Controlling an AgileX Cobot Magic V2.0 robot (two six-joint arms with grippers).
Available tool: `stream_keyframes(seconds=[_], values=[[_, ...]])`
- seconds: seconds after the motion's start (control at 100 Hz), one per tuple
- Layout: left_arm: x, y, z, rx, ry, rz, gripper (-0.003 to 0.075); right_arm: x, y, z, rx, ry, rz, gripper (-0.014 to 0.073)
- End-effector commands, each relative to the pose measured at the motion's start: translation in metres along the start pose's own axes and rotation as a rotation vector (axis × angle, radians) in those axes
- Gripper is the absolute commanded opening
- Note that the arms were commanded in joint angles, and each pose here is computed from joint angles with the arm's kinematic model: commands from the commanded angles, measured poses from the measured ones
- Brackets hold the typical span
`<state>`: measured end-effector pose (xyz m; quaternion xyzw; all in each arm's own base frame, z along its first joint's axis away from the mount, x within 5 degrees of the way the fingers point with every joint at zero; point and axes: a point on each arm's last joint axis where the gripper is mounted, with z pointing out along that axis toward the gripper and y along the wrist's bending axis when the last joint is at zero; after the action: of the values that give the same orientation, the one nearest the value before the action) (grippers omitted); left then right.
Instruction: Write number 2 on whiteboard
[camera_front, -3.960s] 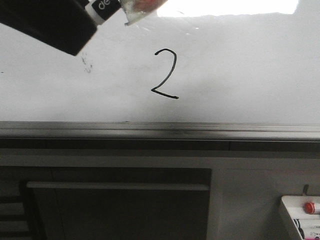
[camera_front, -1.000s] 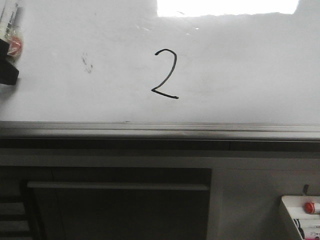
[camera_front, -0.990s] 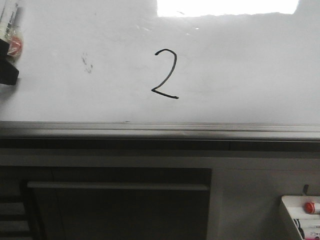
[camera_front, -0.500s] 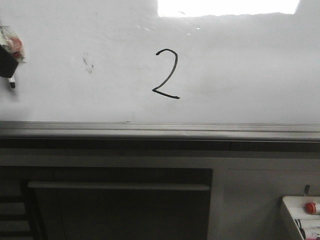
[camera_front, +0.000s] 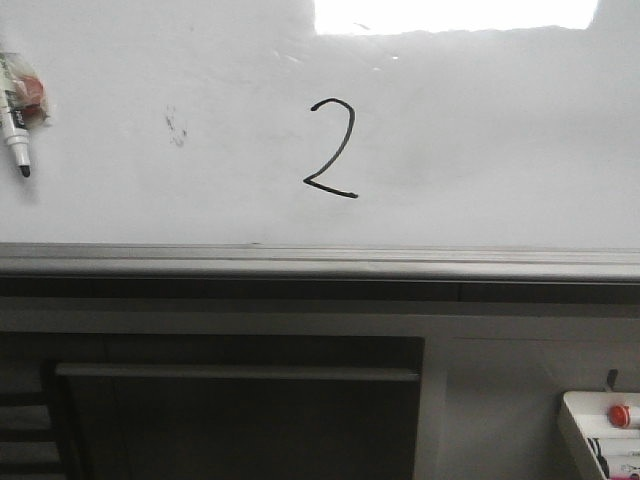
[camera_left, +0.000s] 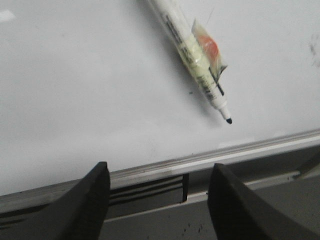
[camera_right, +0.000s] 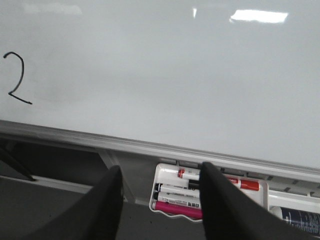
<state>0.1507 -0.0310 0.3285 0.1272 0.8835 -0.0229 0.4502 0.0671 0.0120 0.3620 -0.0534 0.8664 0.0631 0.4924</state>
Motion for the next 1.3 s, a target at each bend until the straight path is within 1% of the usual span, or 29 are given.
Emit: stream_keyframes(seconds=[0.0,0.04,0.09,0.13,0.14,0.17,0.22,0.33,0.37,0.42,0.45,0.52,0.66,0.95,0.98,1.04,1.11,1.19,1.29], values=[[-0.011,0.001,-0.030,-0.014,-0.172,-0.015,0.0367,-0.004,-0.001,-0.008,-0.003,-0.143,0.002,0.0301],[-0.007,0.001,-0.039,-0.017,-0.203,-0.017,0.0343,0.001,-0.002,-0.010,-0.006,-0.164,0.002,0.0265],[-0.001,0.001,-0.048,-0.018,-0.234,-0.022,0.0306,0.006,-0.002,-0.011,-0.008,-0.184,0.002,0.0187],[0.006,0.000,-0.052,-0.016,-0.254,-0.037,0.0258,0.010,-0.002,-0.012,-0.012,-0.207,0.001,0.0087],[0.006,0.000,-0.053,-0.017,-0.262,-0.040,0.0258,0.010,-0.002,-0.011,-0.012,-0.207,0.001,0.0087],[0.012,0.000,-0.054,-0.016,-0.272,-0.050,0.0216,0.012,-0.003,-0.012,-0.014,-0.222,0.001,0.0015],[0.021,-0.001,-0.057,-0.017,-0.314,-0.052,0.0146,0.014,-0.003,-0.012,-0.012,-0.244,-0.005,-0.0075],[0.039,-0.003,-0.059,-0.019,-0.458,-0.055,-0.0021,0.016,-0.004,-0.010,0.004,-0.259,-0.024,-0.0072],[0.047,-0.005,-0.058,0.000,-0.496,-0.085,-0.0018,0.018,-0.005,-0.009,0.007,-0.238,-0.024,-0.0072],[0.055,-0.007,-0.057,0.034,-0.527,-0.138,-0.0018,0.025,-0.005,-0.006,0.012,-0.174,-0.018,-0.0072],[0.061,-0.010,-0.054,0.071,-0.522,-0.194,-0.0018,0.027,-0.006,-0.005,0.016,-0.148,-0.018,-0.0072],[0.071,-0.013,-0.049,0.112,-0.507,-0.256,-0.0018,0.033,-0.007,-0.004,0.026,-0.089,-0.017,-0.0072],[0.087,-0.015,-0.035,0.112,-0.446,-0.265,-0.0018,0.038,-0.008,-0.004,0.036,-0.030,-0.015,-0.0072],[0.109,-0.016,-0.015,0.101,-0.360,-0.257,-0.0018,0.040,-0.008,-0.004,0.039,-0.013,-0.015,-0.0072],[0.109,-0.015,-0.016,0.079,-0.388,-0.223,-0.0018,0.040,-0.008,-0.004,0.039,-0.013,-0.015,-0.0072],[0.111,-0.010,-0.019,-0.009,-0.482,-0.090,-0.0018,0.040,-0.008,-0.004,0.039,-0.013,-0.015,-0.0072],[0.118,-0.008,-0.021,-0.071,-0.577,-0.028,-0.0018,0.040,-0.008,-0.004,0.039,-0.011,-0.015,-0.0072],[0.127,-0.007,-0.021,-0.110,-0.669,-0.025,-0.0018,0.040,-0.008,-0.004,0.039,-0.011,-0.015,-0.0072],[0.142,-0.007,-0.015,-0.135,-0.702,-0.045,-0.0018,0.040,-0.008,-0.004,0.039,-0.011,-0.015,-0.0072]])
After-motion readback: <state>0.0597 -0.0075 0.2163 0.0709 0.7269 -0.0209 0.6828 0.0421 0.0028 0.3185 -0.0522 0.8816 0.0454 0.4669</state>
